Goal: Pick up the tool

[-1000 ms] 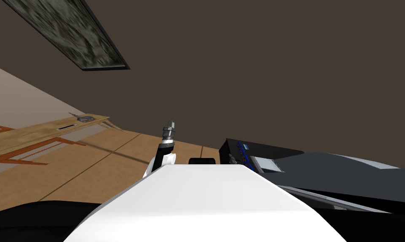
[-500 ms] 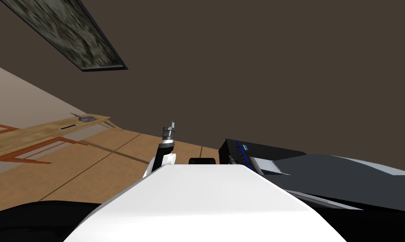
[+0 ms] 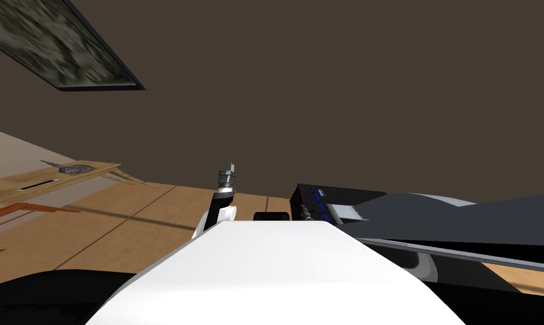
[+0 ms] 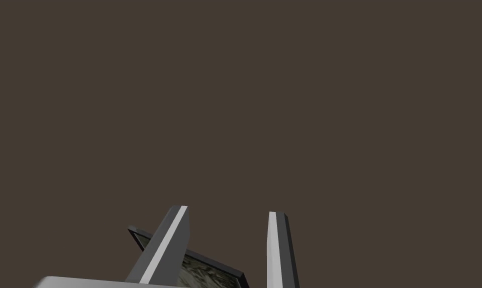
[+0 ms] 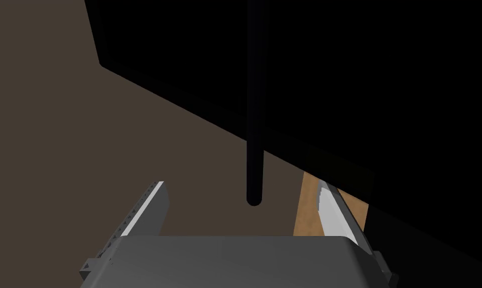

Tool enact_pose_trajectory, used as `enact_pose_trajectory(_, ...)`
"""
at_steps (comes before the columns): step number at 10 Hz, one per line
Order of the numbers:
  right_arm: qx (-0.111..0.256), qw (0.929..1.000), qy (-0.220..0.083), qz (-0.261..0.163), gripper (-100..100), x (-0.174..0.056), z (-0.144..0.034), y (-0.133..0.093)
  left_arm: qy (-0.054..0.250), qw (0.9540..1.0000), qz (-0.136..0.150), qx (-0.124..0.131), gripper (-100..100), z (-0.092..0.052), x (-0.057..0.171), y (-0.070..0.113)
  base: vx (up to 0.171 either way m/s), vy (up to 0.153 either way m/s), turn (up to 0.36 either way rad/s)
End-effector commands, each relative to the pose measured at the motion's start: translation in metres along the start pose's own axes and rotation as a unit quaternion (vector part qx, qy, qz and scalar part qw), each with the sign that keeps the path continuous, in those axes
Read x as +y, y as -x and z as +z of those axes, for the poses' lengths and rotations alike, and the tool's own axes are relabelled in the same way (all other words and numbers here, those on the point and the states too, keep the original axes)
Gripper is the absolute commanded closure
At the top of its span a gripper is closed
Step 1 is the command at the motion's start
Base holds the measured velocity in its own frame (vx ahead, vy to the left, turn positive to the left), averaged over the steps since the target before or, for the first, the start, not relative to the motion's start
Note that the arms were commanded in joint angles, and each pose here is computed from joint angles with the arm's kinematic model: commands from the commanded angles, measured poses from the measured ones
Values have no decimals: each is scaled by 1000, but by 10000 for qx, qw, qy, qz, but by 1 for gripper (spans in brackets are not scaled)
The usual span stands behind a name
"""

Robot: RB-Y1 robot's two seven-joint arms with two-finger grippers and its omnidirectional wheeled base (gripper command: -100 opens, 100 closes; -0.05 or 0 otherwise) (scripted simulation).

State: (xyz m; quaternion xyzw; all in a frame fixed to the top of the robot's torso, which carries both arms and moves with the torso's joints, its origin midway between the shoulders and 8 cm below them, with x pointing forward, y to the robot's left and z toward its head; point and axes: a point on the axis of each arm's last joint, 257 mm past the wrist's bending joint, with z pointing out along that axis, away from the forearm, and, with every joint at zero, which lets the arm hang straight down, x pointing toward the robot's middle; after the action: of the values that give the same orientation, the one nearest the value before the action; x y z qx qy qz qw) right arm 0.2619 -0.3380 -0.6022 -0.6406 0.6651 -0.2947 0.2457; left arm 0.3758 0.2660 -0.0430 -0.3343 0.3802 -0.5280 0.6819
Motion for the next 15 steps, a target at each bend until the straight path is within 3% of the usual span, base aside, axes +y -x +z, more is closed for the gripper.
enact_pose_trajectory(1, -94, 9999, -10, -117, -100, -8, 9, 15, 0, 10000, 0, 0, 0, 0, 0, 0, -4, -35, -152)
enact_pose_trajectory(4, -152, 9997, -15, -177, -100, -12, 15, 24, 0, 10000, 0, 0, 0, 0, 0, 0, -1, -23, -71)
enact_pose_trajectory(6, -274, 9992, -29, -302, -100, -22, 25, 43, 0, 10000, 0, 0, 0, 0, 0, 0, -1, -25, -140)
enact_pose_trajectory(7, -234, 9995, -24, -216, -100, -18, 23, 38, 0, 10000, 0, 0, 0, 0, 0, 0, -2, -14, -25)
enact_pose_trajectory(8, -244, 9994, -26, -257, 100, -18, 24, 39, -1, 10000, -1, 0, 0, 0, 0, 0, 0, 0, 0)
enact_pose_trajectory(12, -242, 9994, -25, -245, 100, -18, 24, 39, -1, 10000, -1, 0, 0, 0, 0, 0, 0, 0, 0)
enact_pose_trajectory(13, -242, 9994, -25, -244, 0, -18, 24, 39, -1, 10000, -1, 0, 0, 0, 0, 0, 0, 0, 0)
enact_pose_trajectory(14, -274, 9992, -29, -302, 100, -22, 25, 43, -1, 10000, -1, 0, 0, 0, 0, 0, 0, -5, -5)
enact_pose_trajectory(15, -212, 9995, -22, -238, 100, -17, 20, 34, -1, 10000, -1, 0, 0, 0, 0, 0, 1, 13, 119)
